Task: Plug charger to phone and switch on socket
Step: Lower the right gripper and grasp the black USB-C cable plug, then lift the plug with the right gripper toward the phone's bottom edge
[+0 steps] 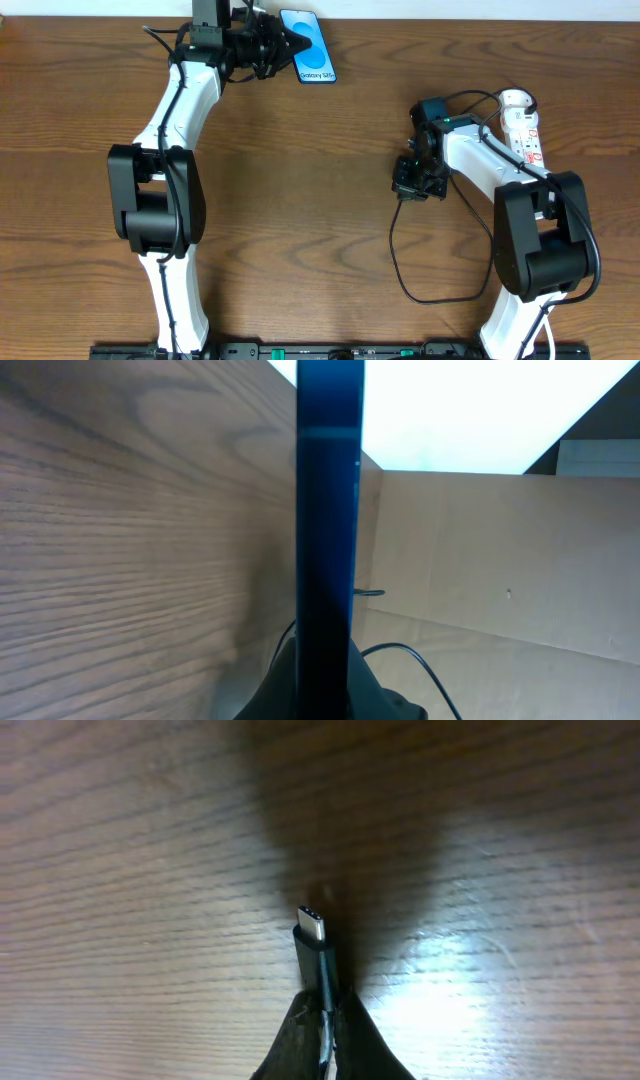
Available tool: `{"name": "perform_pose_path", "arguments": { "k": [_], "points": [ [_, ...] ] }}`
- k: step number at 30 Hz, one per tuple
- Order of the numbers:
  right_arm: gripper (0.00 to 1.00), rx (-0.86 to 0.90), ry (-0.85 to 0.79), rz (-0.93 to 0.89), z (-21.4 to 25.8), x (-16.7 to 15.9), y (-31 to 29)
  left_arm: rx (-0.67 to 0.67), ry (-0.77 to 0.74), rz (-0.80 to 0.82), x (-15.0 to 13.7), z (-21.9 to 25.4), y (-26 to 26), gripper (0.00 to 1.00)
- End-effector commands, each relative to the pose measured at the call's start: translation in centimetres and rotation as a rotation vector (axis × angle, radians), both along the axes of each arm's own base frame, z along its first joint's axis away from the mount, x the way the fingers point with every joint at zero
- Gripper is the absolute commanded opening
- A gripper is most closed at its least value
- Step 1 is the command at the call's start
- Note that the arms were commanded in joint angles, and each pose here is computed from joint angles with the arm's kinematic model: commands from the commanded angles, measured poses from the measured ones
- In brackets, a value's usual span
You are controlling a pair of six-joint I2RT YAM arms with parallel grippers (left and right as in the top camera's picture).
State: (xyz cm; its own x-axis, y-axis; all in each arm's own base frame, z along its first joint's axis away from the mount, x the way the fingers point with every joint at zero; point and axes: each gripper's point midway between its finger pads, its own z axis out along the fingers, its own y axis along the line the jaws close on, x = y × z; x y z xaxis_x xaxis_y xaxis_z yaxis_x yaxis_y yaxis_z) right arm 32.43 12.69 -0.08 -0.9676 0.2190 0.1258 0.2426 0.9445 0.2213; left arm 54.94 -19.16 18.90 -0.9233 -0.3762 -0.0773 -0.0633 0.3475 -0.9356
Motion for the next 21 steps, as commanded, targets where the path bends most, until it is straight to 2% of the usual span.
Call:
{"name": "perform_pose_path", "arguments": {
  "k": [1,6,14,21],
  "points": [
    [0.01,0.082,0.001,0.033,-0.2,-0.2,1.1,-0.044,-0.023,-0.031,-0.5,1.9,-0.3,0.08],
    [0.01,0.328,-0.092,0.147,2.0,1.3,4.1,-0.142,-0.185,-0.136,-0.7,5.8,-1.4,0.07],
    [0.01,0.64,-0.311,0.182,7.6,5.2,6.1,-0.27,-0.494,-0.257,-2.0,13.7,-2.0,0.07],
    [0.01,0.962,-0.58,0.362,14.6,7.2,8.1,-0.284,-0.497,-0.256,-2.1,14.3,-2.2,0.07]
  ]
}}
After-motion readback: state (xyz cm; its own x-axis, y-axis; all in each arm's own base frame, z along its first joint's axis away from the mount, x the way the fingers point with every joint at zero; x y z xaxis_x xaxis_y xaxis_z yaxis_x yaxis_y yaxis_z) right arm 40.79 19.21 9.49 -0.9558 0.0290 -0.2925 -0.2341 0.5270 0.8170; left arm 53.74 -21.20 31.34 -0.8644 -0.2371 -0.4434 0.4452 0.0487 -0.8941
